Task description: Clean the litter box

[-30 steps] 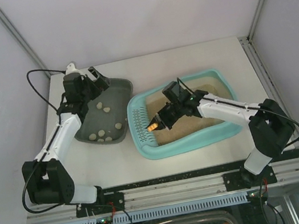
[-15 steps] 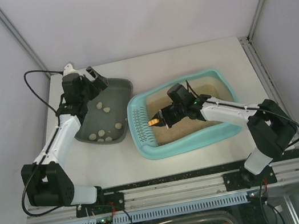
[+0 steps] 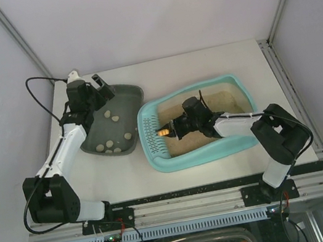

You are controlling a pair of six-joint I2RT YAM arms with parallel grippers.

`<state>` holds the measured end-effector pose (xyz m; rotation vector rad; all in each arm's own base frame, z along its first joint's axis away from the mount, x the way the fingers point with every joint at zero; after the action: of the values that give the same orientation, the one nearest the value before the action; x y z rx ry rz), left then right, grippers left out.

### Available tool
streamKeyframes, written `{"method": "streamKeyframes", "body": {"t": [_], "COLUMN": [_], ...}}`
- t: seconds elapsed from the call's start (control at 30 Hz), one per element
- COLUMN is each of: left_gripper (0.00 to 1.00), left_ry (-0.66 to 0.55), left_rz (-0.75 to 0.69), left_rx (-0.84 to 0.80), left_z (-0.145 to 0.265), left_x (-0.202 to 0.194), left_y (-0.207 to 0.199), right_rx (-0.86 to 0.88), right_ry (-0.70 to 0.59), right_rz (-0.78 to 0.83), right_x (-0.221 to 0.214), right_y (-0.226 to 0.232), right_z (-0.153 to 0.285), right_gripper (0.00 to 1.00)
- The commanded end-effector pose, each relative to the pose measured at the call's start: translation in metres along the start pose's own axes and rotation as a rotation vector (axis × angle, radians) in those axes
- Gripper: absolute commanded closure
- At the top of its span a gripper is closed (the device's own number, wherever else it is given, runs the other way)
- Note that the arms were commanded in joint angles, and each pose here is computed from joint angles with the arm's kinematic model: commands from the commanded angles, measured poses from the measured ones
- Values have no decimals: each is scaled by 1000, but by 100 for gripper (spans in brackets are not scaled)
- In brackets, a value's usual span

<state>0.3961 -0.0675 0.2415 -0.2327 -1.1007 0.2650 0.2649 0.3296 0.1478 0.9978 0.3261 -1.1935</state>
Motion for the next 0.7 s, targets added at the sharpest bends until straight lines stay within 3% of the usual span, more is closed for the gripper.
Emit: {"method": "streamKeyframes", "body": {"t": [0.0, 0.3, 0.5, 0.67], "left_gripper": [0, 0, 0, 0], "left_ry": [-11, 33, 64, 65], "left_rz": [-26, -56, -78, -135], "left_rx": [32, 47, 52, 77], "left_z": [0, -5, -9, -11], "left_x": [0, -16, -28, -29], "left_y": [9, 17, 21, 28], "right_rx": [150, 247, 283, 373], "right_ry": [32, 51, 161, 266], "right_rz": [24, 358, 573, 623], "right_x": [10, 27, 36, 37], "right_y": [20, 15, 1, 0], "right_z": [-4, 11, 5, -2], "right_gripper": [100, 100, 100, 100]}}
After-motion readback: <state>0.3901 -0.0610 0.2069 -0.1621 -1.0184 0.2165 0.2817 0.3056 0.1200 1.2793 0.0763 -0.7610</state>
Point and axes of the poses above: each gripper's point midway between its finger pads, its own z axis back along the fingers, its own y axis along the line the jaws close on, x = y × z, the point moved 4 cm from there along z, back along the fingers, and after that the axes turned 10 degrees about -z, right-handed, at the moved point
